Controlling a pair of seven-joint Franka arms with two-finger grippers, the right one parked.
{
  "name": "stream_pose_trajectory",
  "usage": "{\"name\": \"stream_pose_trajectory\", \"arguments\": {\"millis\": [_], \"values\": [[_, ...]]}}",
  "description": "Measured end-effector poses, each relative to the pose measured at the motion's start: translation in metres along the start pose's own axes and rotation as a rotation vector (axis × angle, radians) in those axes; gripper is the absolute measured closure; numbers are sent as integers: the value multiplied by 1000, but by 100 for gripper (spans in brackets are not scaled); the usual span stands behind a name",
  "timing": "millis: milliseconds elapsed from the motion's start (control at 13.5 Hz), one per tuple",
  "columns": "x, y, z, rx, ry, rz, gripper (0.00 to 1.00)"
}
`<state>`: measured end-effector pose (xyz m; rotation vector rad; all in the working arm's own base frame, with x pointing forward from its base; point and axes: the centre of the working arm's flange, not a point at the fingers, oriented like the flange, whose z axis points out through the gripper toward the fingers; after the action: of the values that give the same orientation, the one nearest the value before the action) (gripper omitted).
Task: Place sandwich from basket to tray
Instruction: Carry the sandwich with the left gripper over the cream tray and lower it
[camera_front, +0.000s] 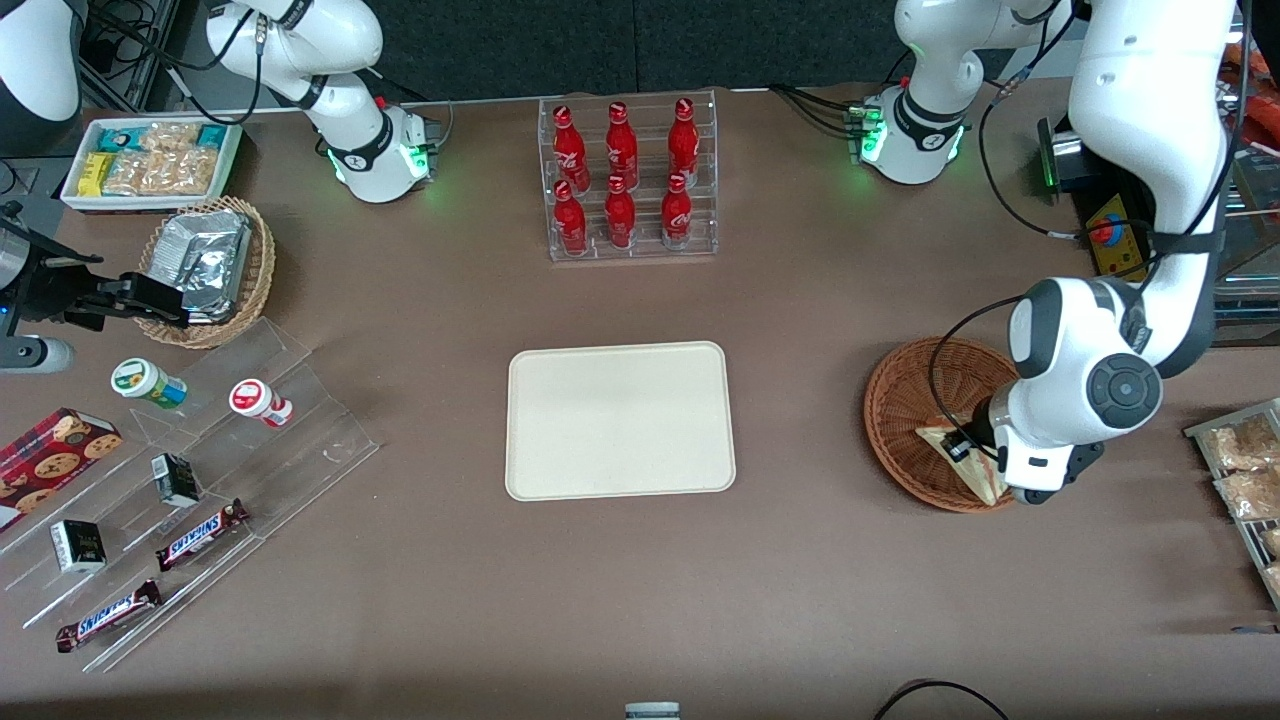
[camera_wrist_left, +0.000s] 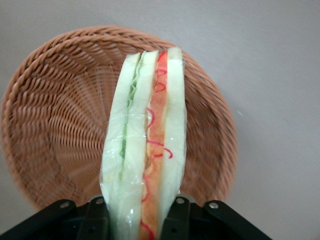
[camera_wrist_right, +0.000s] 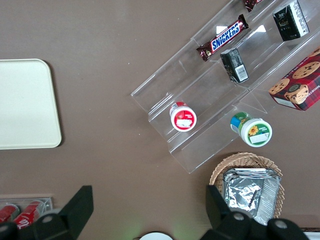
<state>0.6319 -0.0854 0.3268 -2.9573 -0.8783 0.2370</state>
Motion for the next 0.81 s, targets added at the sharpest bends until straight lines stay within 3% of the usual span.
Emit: {"name": "stream_pose_trajectory", "arguments": {"millis": [370,593,815], "values": [[-96,95,-80,15,22,84,68],[-169,149,-71,30,29,184,80],[-234,200,-57,34,37,292,83]]}}
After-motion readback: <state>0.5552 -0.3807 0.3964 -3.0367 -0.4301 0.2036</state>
